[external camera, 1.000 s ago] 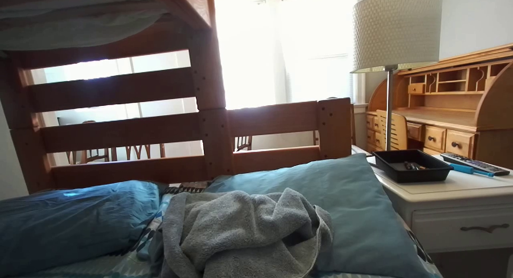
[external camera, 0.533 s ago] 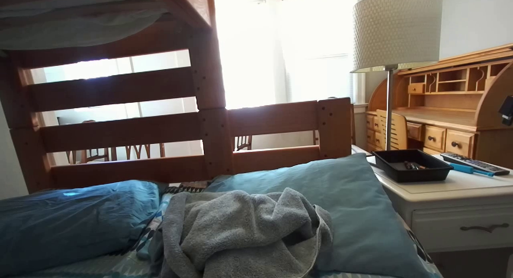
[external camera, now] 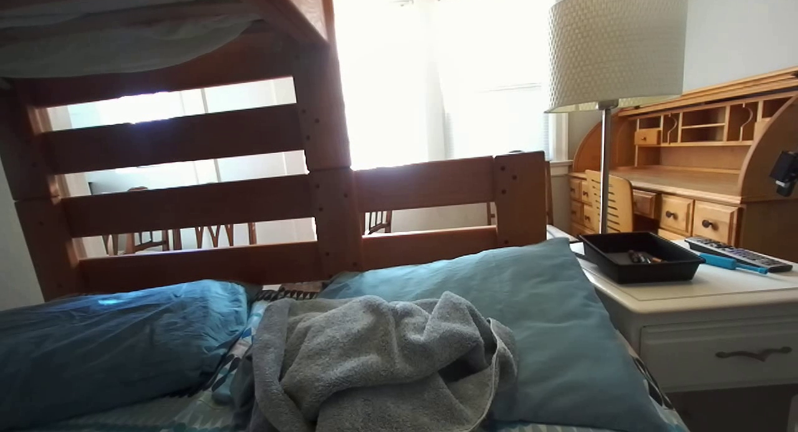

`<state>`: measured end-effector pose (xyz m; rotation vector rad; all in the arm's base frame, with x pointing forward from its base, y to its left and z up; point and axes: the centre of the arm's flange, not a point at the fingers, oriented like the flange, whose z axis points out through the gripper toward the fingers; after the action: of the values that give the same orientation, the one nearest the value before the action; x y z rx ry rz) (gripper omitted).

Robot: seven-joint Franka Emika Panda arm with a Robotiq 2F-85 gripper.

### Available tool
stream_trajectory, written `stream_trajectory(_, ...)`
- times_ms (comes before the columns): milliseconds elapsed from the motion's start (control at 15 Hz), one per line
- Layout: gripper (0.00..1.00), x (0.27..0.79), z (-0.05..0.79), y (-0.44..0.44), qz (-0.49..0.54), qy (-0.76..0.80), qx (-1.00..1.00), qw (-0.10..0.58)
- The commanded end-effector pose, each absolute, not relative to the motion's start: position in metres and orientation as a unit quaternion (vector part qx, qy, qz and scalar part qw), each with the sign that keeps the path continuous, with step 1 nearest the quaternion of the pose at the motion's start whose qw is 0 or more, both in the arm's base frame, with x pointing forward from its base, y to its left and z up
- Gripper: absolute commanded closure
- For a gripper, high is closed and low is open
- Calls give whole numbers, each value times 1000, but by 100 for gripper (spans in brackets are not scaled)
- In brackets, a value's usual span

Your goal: Put the remote in the black bowl

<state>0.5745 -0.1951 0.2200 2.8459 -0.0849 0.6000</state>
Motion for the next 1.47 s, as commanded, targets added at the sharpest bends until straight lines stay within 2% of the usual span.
stream_trajectory(0,0,598,196,-187,207,-7,974,86)
stream_trajectory(267,0,630,161,-167,198,28,977,67)
stream_trajectory(800,0,667,98,-192,141,38,988,49)
stream_trajectory(1400,0,710,91,-178,152,61,986,29)
